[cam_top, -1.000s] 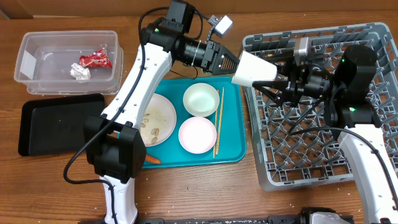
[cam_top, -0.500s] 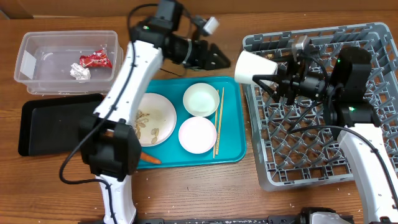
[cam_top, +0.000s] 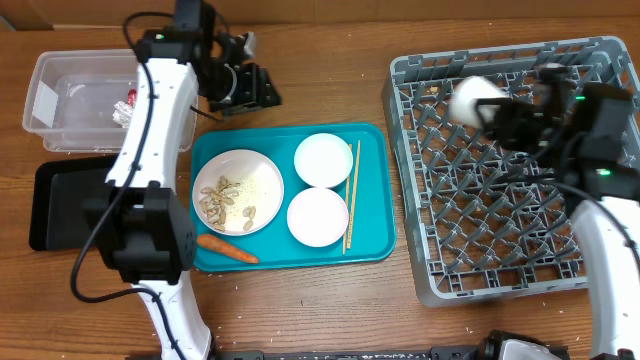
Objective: Sort waste into correct bins and load items into the dishwasher
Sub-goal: 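Place the cup upside down in the rack's right side with right gripper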
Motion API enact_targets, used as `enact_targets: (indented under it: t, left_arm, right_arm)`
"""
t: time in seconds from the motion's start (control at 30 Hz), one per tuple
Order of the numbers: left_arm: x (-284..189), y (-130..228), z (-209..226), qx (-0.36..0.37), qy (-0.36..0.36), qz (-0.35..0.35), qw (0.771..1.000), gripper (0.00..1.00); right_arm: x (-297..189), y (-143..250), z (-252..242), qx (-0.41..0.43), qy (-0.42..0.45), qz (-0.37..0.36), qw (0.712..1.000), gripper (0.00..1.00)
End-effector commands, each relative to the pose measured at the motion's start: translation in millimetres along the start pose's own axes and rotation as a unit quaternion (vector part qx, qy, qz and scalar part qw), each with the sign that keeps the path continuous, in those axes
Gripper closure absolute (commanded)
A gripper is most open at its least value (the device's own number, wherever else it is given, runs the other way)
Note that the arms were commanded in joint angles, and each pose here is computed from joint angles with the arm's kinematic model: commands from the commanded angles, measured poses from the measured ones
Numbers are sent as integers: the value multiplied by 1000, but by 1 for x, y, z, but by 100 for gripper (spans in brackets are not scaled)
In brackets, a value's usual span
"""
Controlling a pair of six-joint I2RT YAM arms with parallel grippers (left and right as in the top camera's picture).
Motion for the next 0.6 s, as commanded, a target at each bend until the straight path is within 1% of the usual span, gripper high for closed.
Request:
enact_targets:
  t: [0.0,0.07,0.17,0.37,0.47,0.57]
  left_arm:
    - [-52,-7,6,12,-90,-90,992,48]
    - [-66,-7,6,14,-110,-113,987,47]
    - [-78,-5,2,19,-118,-132,984,47]
    - [-80,-4,0,21,-117,-133,984,48]
    - [-80,-4,0,21,-117,-133,984,48]
    - [-80,-4,0,19,-116,-133,984,48]
  right_arm:
    - [-39,-27,-33,44,114,-33,992,55]
    - [-58,-26,-52,75,159,-22,984,55]
    - [-86,-19,-79,122,224,-6,967,55]
    - [-126,13,-132,209,336,28,918,55]
    - [-140,26,-151,237,380,44,893,55]
    - [-144,36,-165,258,394,57,880,54]
Point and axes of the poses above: each gripper's point midway between its finger pads, its own x axis out along the fingers, its own z axis along the line the jaws close on, y = z × x, the point moved 7 cm from there along -x, back along the fingers, and after that the axes turned 9 degrees about -x, right-handed, at the moved point
